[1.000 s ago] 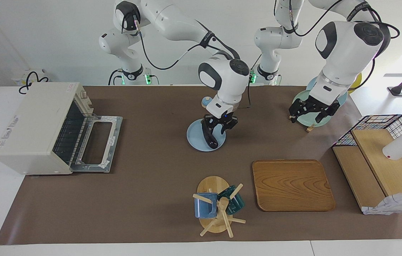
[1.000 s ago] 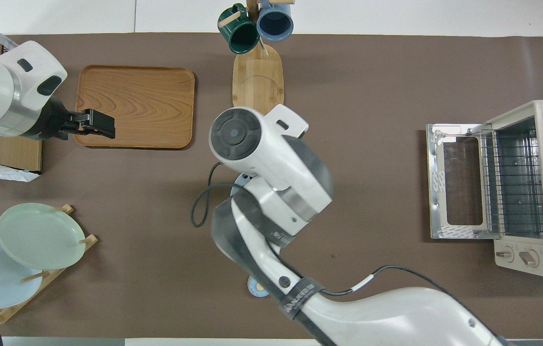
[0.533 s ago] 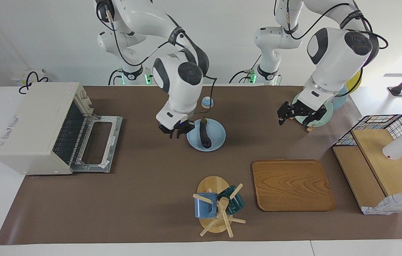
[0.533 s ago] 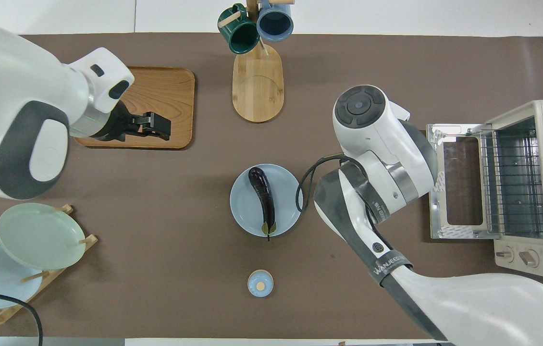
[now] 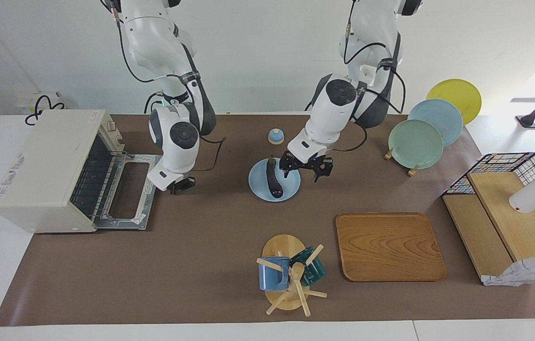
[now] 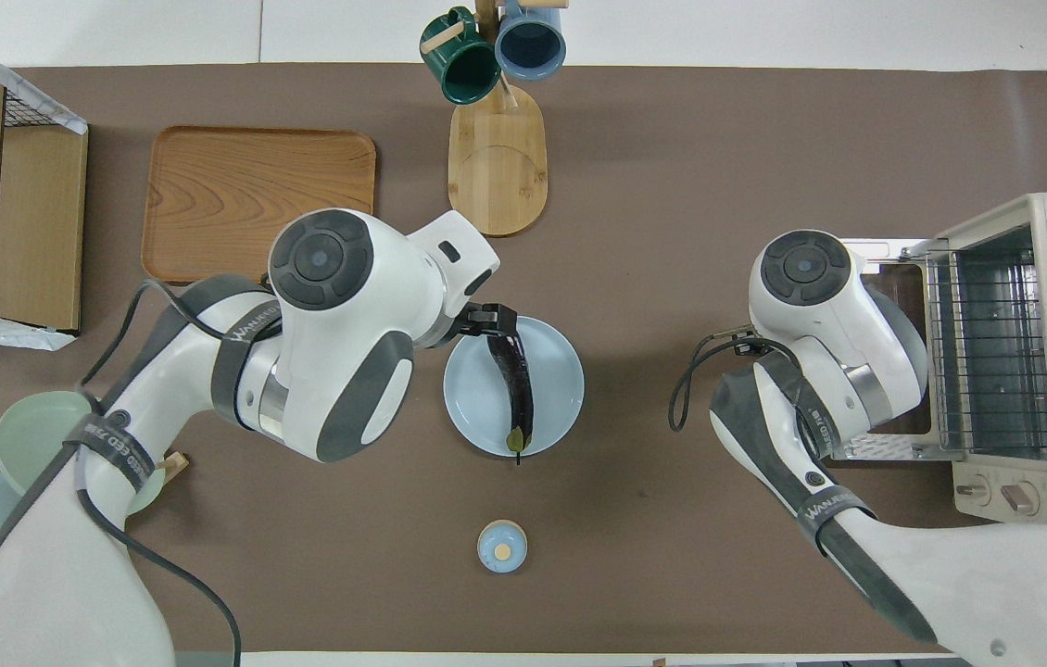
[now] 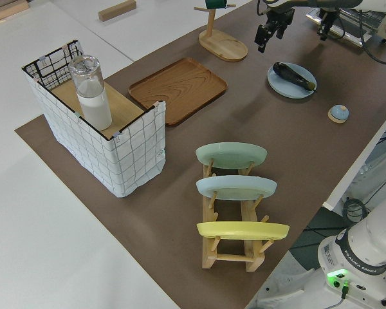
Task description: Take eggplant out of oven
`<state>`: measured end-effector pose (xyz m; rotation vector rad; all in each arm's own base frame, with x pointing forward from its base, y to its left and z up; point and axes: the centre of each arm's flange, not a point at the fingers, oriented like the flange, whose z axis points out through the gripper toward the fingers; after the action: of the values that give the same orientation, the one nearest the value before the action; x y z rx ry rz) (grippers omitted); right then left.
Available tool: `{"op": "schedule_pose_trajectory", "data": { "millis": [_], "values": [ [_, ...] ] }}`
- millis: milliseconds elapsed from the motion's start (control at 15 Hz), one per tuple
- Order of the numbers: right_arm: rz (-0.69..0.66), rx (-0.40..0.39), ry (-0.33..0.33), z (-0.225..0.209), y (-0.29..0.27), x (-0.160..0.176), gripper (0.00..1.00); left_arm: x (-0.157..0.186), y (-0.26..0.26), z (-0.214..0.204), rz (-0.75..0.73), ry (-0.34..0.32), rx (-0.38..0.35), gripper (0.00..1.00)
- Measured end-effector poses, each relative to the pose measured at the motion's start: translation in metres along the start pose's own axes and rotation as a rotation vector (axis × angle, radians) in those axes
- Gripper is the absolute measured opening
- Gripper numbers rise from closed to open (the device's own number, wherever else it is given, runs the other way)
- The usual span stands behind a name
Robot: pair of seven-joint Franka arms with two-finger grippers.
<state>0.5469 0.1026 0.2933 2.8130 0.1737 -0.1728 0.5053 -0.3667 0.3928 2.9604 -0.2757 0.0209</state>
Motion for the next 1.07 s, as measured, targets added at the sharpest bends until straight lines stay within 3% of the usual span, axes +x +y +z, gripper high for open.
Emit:
{"op": "schedule_pose_trajectory", "data": {
  "millis": [400, 933, 1067],
  "values": [
    [0.014, 0.014, 0.003, 0.009, 0.023, 0.0, 0.08, -0.027, 0.046, 0.071, 0.024, -0.022, 0.007, 1.0],
    [-0.027, 0.016, -0.007, 0.016, 0.036, -0.001, 0.08, -0.043, 0.046, 0.1, 0.002, 0.007, 0.001, 1.0],
    [-0.046, 0.012, -0.005, 0.016, 0.039, -0.001, 0.08, -0.043, 0.046, 0.1, -0.001, 0.007, 0.001, 0.8]
  ]
}}
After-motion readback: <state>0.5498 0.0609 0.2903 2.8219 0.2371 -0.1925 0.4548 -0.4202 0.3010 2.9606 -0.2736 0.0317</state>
